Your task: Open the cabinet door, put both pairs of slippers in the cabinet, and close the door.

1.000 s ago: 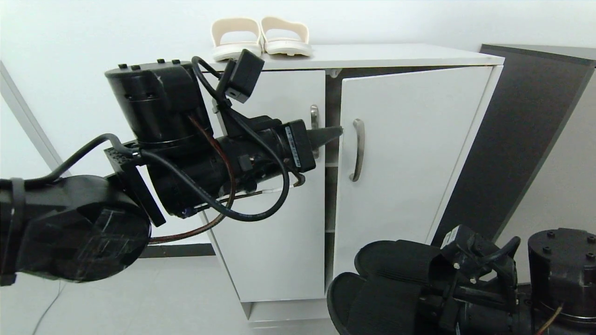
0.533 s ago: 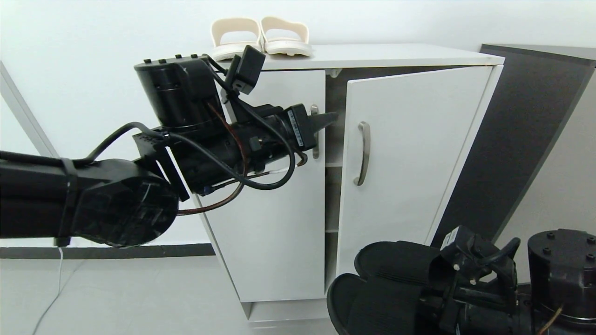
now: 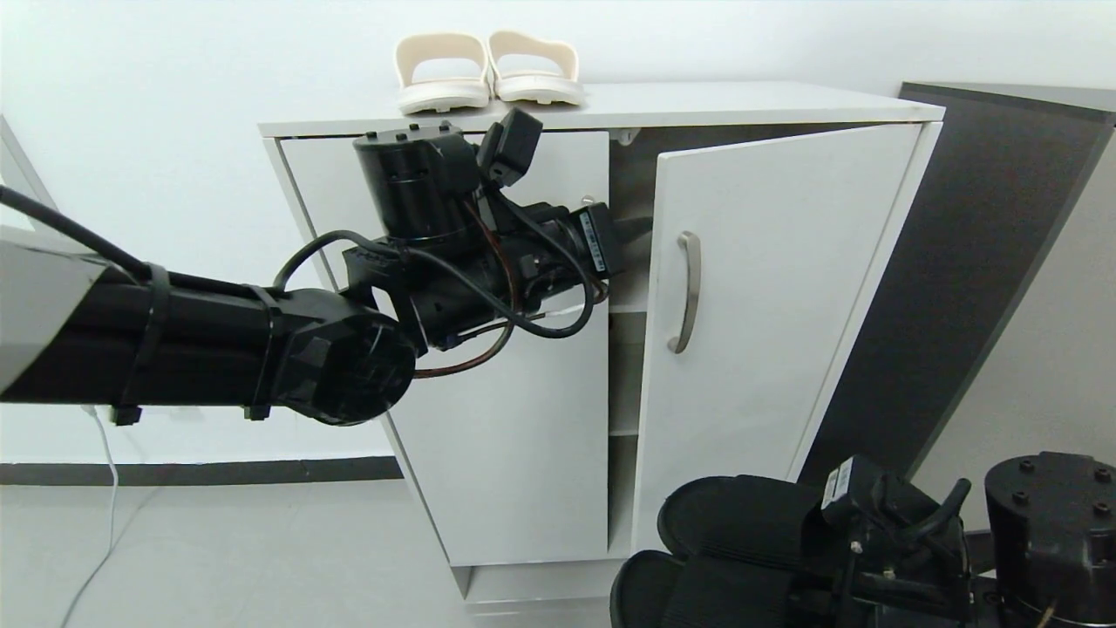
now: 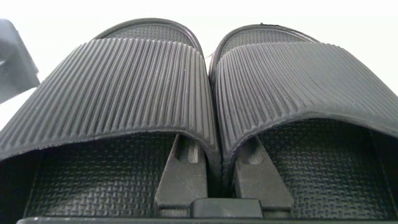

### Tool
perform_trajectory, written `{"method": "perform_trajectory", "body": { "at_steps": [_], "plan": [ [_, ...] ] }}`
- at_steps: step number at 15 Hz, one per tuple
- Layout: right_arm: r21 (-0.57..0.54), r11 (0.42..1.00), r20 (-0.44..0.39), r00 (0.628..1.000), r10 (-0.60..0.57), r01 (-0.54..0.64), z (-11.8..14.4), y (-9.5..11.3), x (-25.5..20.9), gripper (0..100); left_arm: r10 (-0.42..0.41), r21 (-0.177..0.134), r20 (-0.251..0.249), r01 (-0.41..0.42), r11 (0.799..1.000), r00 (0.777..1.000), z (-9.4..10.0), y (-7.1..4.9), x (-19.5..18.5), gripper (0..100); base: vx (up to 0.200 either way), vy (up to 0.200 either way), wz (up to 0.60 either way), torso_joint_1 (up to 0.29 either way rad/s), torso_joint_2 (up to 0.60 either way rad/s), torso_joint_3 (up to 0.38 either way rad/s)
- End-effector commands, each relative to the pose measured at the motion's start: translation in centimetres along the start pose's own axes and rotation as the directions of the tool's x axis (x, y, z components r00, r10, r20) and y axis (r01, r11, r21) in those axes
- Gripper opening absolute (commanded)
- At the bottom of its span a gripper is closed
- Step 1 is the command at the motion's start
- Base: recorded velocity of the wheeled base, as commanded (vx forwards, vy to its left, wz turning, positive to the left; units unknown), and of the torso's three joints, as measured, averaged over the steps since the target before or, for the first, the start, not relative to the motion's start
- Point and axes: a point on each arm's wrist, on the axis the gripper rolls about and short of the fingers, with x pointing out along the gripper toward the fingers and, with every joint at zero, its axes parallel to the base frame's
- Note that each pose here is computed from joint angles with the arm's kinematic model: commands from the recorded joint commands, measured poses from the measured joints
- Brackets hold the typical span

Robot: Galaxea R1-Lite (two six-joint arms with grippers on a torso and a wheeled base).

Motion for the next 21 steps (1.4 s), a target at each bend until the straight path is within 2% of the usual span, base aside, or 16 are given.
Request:
{"method": "perform_trajectory", "body": {
  "at_steps": [1,5,10,12,14,16,17,18,20,21],
  "plan": [
    [0.000,1.000,-0.006,1.000,0.006,-0.006,-0.1,0.0,0.0,0,0.003,-0.003,-0.009,-0.003,1.000,1.000,-0.4,0.3,0.3,0,0.000,0.000,0.00,0.000,0.00,0.000],
    [0.000,1.000,-0.007,1.000,0.005,-0.005,-0.2,0.0,0.1,0,0.011,-0.003,-0.004,-0.011,1.000,1.000,-0.4,0.3,0.3,0,0.000,0.000,0.00,0.000,0.00,0.000],
    [-0.036,0.999,-0.028,1.000,0.008,-0.009,-0.7,0.1,-0.1,0,0.009,-0.004,-0.001,-0.009,1.000,1.000,-0.3,0.1,0.0,0,-0.200,0.000,0.00,0.004,0.01,0.000],
    [-0.040,0.999,-0.033,0.999,0.014,-0.015,-0.8,0.2,-0.1,0,-0.013,-0.008,-0.018,0.013,1.000,1.000,-0.7,-1.0,-0.4,0,-0.200,0.000,0.00,0.002,0.01,0.000],
    [-0.040,0.999,-0.036,0.999,0.032,-0.034,-1.0,0.4,-0.1,0,-0.069,-0.012,-0.052,0.068,0.998,0.996,-1.8,-3.1,-0.5,0,-0.200,0.000,0.00,0.000,0.00,0.000],
    [-0.039,0.998,-0.038,0.998,0.040,-0.042,-1.0,0.4,-0.1,0,-0.117,0.010,-0.074,0.118,0.993,0.990,-2.6,-4.8,-0.1,0,-0.200,0.000,0.00,0.002,0.00,0.007],
    [-0.040,0.998,-0.037,0.999,0.040,-0.042,-1.0,0.4,-0.1,0,-0.122,0.012,-0.073,0.123,0.992,0.990,-2.5,-4.9,-0.1,0,-0.200,0.000,0.00,0.002,0.00,0.002],
    [-0.039,0.998,-0.037,0.999,0.039,-0.040,-1.0,0.4,-0.1,0,-0.119,0.013,-0.072,0.121,0.993,0.990,-2.5,-4.8,-0.1,0,0.000,0.000,0.00,0.000,0.00,0.000],
    [-0.032,0.999,-0.033,0.999,0.035,-0.036,-0.9,0.3,0.1,0,-0.052,0.021,-0.049,0.053,0.998,0.997,-1.9,-2.6,-1.0,0,0.000,0.000,0.00,0.000,0.00,0.000],
    [-0.031,0.999,-0.029,0.999,0.025,-0.025,-0.6,0.2,0.3,0,-0.023,0.035,-0.013,0.024,0.999,1.000,-1.4,-1.7,-2.1,0,0.000,0.000,0.00,0.000,0.00,0.000]
  ]
}}
